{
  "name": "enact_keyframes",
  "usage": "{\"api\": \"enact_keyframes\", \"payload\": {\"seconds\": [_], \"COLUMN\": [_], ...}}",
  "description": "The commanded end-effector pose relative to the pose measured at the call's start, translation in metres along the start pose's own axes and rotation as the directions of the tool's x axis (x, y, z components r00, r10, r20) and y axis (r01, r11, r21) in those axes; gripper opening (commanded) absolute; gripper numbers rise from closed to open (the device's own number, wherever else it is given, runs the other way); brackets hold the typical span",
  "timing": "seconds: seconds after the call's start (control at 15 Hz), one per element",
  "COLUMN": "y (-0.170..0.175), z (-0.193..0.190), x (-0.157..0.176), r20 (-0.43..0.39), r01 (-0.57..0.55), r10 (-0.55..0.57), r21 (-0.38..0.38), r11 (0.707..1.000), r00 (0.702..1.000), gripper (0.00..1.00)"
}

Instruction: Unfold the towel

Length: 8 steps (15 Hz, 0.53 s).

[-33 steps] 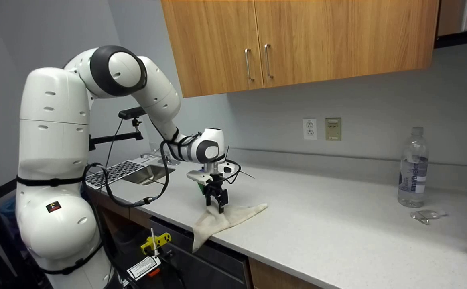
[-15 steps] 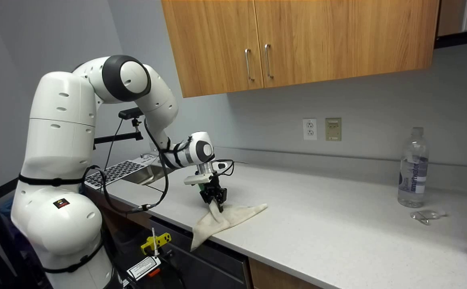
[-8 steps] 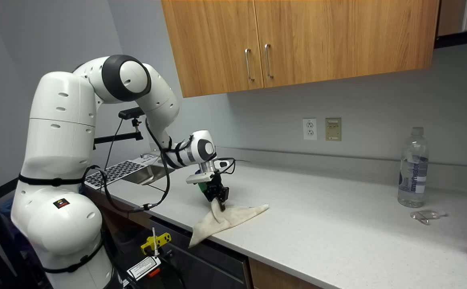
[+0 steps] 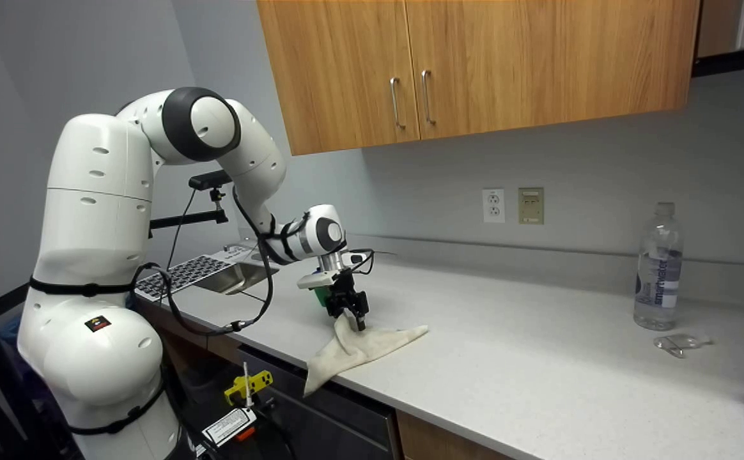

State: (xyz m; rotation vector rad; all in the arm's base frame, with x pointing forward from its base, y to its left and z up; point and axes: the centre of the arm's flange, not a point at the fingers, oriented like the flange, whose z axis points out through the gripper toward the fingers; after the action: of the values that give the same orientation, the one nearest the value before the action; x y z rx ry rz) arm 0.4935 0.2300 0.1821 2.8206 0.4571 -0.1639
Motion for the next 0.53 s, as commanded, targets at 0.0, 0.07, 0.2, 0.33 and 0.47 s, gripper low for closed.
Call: {"api": "enact_keyframes", "payload": {"seconds": [0.0, 0.07, 0.2, 0.33, 0.47], "y": [0.0013, 0.0021, -0.0011, -0.0024, -0.0033], "z": [-0.0076, -0.0076, -0.0083, -0.0088, -0.0102], "x": [0.0034, 0.0038, 0.0037, 0.0038, 0.0041], "r20": [0.015, 0.019, 0.024, 0.028, 0.035], "r01": [-0.034, -0.041, -0.052, -0.062, -0.074], "r10": [0.034, 0.042, 0.053, 0.064, 0.076], "r21": [-0.038, -0.041, -0.049, -0.058, -0.068], "r11": [0.999, 0.998, 0.997, 0.996, 0.995], "r00": [0.999, 0.999, 0.998, 0.998, 0.996], "gripper": [0.51, 0.44, 0.27, 0.12, 0.00]}}
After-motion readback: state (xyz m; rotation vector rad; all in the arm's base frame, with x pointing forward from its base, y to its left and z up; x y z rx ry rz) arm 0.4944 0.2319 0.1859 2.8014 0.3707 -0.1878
